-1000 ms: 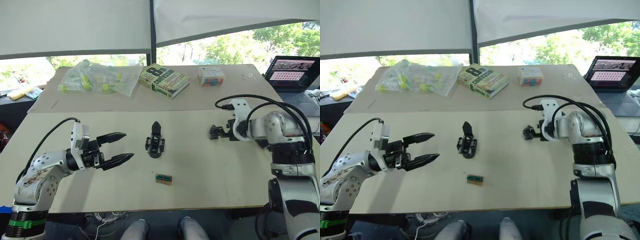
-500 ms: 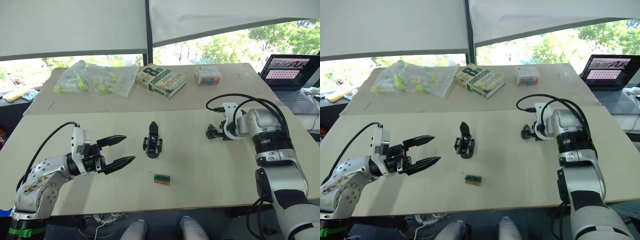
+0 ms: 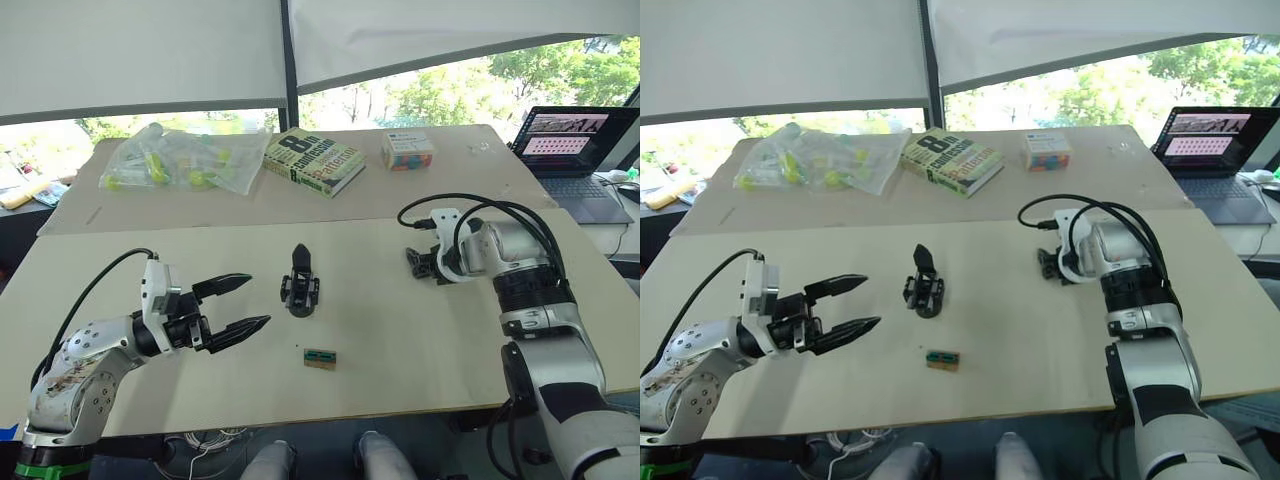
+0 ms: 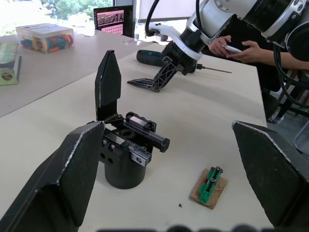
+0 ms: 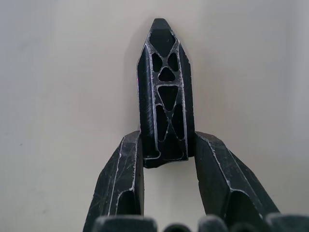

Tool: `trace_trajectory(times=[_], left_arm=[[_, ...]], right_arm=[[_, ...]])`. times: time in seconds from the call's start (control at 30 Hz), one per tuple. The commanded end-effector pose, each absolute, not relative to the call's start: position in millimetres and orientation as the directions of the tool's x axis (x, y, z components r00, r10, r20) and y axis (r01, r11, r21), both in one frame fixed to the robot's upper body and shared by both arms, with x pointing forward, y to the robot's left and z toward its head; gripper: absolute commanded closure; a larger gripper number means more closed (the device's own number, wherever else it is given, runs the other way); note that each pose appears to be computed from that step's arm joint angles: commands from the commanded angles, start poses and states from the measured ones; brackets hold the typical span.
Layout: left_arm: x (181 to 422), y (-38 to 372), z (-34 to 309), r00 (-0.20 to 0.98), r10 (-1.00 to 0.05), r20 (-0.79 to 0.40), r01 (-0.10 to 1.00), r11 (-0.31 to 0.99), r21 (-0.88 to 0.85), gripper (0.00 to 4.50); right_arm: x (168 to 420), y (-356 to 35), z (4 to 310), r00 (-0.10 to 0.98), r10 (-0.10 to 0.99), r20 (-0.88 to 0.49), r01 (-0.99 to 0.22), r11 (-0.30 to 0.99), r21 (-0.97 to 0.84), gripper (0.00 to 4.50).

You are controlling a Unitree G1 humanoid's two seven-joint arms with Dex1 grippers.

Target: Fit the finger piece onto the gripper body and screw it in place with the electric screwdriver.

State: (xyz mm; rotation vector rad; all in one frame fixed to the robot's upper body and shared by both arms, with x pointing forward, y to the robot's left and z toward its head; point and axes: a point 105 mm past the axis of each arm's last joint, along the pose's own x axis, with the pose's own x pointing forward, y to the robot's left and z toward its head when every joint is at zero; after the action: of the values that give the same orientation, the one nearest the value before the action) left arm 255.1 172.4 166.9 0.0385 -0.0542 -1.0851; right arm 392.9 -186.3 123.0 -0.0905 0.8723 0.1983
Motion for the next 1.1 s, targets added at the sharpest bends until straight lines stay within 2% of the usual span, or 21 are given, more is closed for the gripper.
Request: trace_trajectory(times=[0.03,0.13,0.23,0.3,0.37,0.47,0.63,0.8,1.1], left_arm=[[257,174,186,0.48,-0.872,0.099,0.869,0.488,0.088,0.0],[266,175,202,0.518,-0.832,0.197,0.845,0.534,0.037,0.0],[280,175,220,0.567,-0.77,0.292,0.811,0.583,-0.037,0.0],[293,174,232,0.613,-0.712,0.342,0.774,0.628,-0.082,0.0],[303,172,240,0.645,-0.665,0.376,0.749,0.648,-0.139,0.0],[314,153,255,0.632,-0.636,0.442,0.766,0.597,-0.238,0.0],[324,131,266,0.614,-0.627,0.479,0.787,0.531,-0.314,0.0],[330,108,270,0.582,-0.643,0.497,0.813,0.474,-0.338,0.0],[324,89,275,0.523,-0.653,0.548,0.852,0.395,-0.343,0.0]], right_arm=[[395,-176,140,0.702,0.24,-0.671,-0.299,0.954,0.028,3.41],[400,-169,181,0.842,0.339,-0.42,-0.401,0.913,-0.068,3.41],[390,-161,220,0.899,0.406,-0.166,-0.435,0.874,-0.217,3.41],[376,-149,245,0.884,0.467,0.003,-0.435,0.826,-0.359,3.41],[363,-136,260,0.849,0.517,0.112,-0.416,0.783,-0.462,3.41],[343,-109,277,0.771,0.586,0.249,-0.378,0.736,-0.561,3.41],[323,-76,281,0.681,0.668,0.301,-0.37,0.668,-0.646,3.41],[313,-50,275,0.615,0.737,0.282,-0.386,0.592,-0.707,3.41],[311,-38,264,0.613,0.752,0.242,-0.423,0.571,-0.704,3.41]])
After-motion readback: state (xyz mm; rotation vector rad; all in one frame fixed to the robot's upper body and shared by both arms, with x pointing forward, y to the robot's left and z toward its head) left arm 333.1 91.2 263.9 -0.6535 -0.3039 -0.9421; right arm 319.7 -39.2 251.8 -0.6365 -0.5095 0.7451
